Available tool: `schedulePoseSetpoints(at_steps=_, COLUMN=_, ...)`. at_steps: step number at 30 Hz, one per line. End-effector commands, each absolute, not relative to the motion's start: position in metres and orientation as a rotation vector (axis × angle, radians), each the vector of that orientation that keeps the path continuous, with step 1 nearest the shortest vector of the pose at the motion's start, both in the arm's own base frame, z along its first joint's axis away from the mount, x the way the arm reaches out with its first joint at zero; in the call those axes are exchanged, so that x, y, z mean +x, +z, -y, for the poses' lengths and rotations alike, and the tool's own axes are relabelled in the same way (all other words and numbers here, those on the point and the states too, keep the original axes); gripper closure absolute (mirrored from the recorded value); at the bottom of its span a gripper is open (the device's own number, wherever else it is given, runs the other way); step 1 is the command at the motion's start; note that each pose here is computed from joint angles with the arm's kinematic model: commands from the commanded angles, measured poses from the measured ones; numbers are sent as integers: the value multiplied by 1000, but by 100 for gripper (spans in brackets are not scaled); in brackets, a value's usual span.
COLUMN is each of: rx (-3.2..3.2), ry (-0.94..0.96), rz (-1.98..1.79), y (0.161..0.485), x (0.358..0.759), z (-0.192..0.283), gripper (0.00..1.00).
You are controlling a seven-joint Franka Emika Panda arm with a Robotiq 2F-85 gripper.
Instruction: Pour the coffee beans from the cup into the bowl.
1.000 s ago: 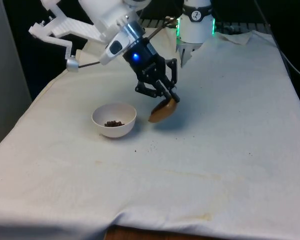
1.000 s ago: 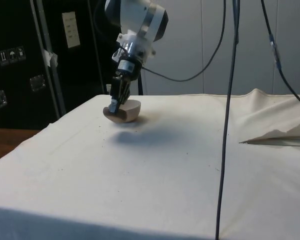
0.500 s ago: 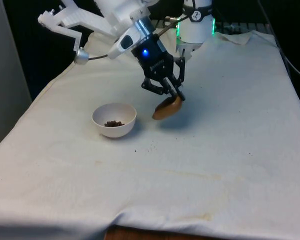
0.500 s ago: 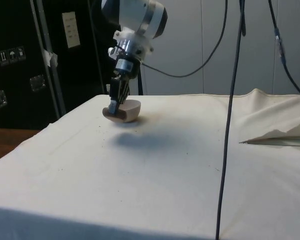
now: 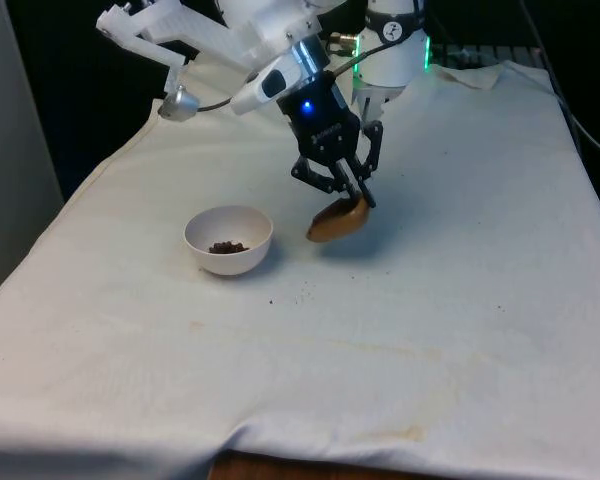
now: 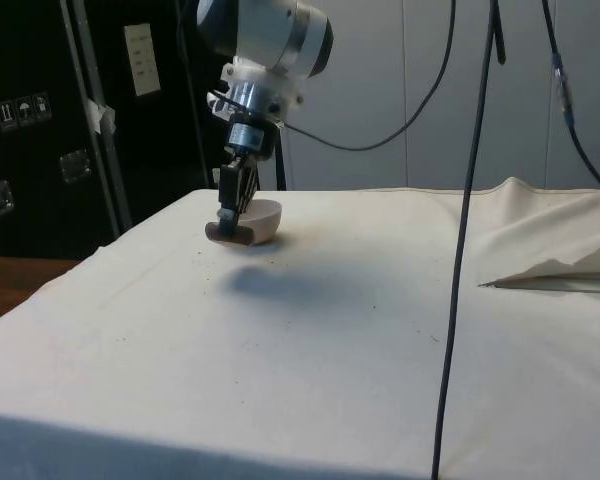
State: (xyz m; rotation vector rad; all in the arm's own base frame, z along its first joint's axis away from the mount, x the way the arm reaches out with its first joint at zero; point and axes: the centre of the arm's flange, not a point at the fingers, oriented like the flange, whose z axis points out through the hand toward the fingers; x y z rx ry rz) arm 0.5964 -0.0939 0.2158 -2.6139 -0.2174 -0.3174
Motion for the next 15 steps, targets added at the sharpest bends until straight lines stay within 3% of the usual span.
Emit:
schedulePoseSetpoints(at_steps=1, rx=-2638, ry=-316, rz=217, y=217, x=595, z=92, gripper=100)
schedulePoseSetpoints(at_steps=15, rx=-2713, ry=-313, rz=263, y=212, x=594, z=80, gripper=100)
